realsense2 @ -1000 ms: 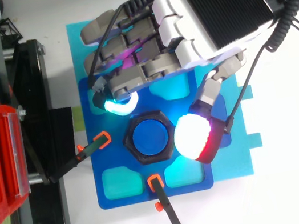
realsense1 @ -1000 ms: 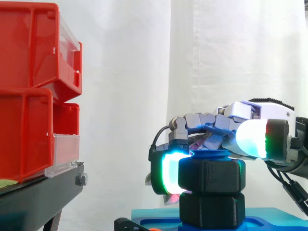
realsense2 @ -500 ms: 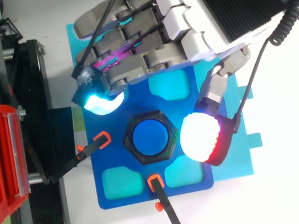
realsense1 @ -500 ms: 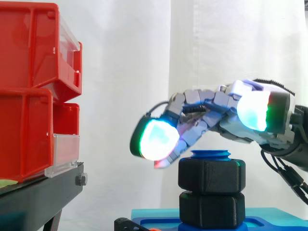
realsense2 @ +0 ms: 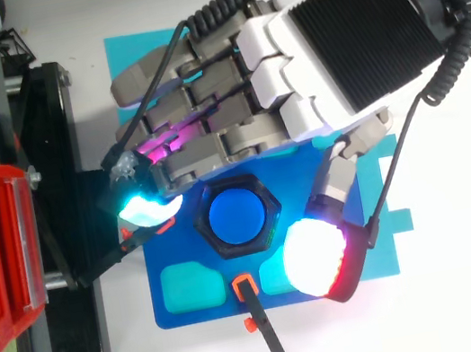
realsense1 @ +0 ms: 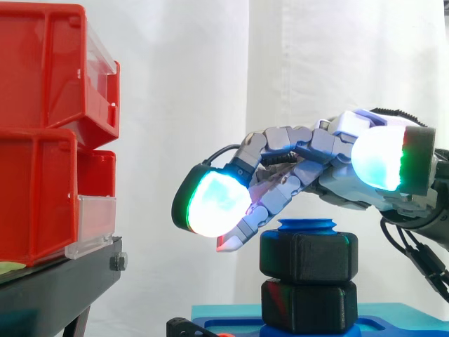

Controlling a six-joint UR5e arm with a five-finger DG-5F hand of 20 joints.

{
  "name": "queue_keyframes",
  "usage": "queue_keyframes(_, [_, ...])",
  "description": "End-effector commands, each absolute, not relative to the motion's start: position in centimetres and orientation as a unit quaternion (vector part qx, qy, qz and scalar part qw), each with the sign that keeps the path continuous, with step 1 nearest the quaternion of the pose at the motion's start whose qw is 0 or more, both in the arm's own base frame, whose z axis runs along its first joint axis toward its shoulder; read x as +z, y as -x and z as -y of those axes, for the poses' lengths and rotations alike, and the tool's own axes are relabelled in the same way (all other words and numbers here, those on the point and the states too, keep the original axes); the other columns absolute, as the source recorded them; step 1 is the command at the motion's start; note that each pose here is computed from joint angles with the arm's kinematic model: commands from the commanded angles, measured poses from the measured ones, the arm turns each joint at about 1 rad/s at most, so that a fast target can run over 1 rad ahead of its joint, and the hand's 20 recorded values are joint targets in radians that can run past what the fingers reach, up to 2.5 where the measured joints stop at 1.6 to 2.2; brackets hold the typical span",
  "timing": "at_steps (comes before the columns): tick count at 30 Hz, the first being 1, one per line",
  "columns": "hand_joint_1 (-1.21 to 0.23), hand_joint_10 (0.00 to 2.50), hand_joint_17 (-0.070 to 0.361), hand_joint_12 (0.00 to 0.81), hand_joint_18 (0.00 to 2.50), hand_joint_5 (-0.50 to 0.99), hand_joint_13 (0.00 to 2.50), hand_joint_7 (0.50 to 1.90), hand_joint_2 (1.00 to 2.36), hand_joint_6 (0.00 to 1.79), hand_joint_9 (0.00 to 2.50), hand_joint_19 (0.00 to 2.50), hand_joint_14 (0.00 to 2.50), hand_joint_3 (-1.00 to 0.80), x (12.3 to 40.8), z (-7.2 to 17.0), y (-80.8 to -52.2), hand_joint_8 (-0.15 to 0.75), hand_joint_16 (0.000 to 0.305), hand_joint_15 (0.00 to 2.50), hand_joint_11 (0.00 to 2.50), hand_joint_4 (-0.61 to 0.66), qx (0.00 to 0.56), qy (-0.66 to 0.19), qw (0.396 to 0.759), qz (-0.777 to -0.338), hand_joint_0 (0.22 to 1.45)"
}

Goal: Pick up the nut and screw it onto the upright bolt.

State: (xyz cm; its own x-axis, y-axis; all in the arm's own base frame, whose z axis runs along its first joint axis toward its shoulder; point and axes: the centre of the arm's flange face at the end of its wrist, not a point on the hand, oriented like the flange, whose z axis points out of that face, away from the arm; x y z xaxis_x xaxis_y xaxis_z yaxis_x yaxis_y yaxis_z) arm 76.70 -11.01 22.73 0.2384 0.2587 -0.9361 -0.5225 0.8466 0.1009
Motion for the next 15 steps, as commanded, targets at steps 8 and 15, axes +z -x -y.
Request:
queue_keyframes(8, [-0.09,0.00,0.074,0.235,0.43,-0.08,0.66,0.83,1.00,0.50,0.88,0.10,0.00,-0.50,21.65,10.42,-76.26,0.246,0.033,0.00,0.00,0.24,0.247,0.110,0.760,-0.591,0.48])
queue_keyframes(15, [-0.09,0.00,0.073,0.239,0.42,-0.07,0.66,0.94,1.00,0.50,0.89,0.11,0.00,-0.50,21.56,10.85,-76.14,0.250,0.033,0.00,0.00,0.26,0.246,0.110,0.760,-0.591,0.48])
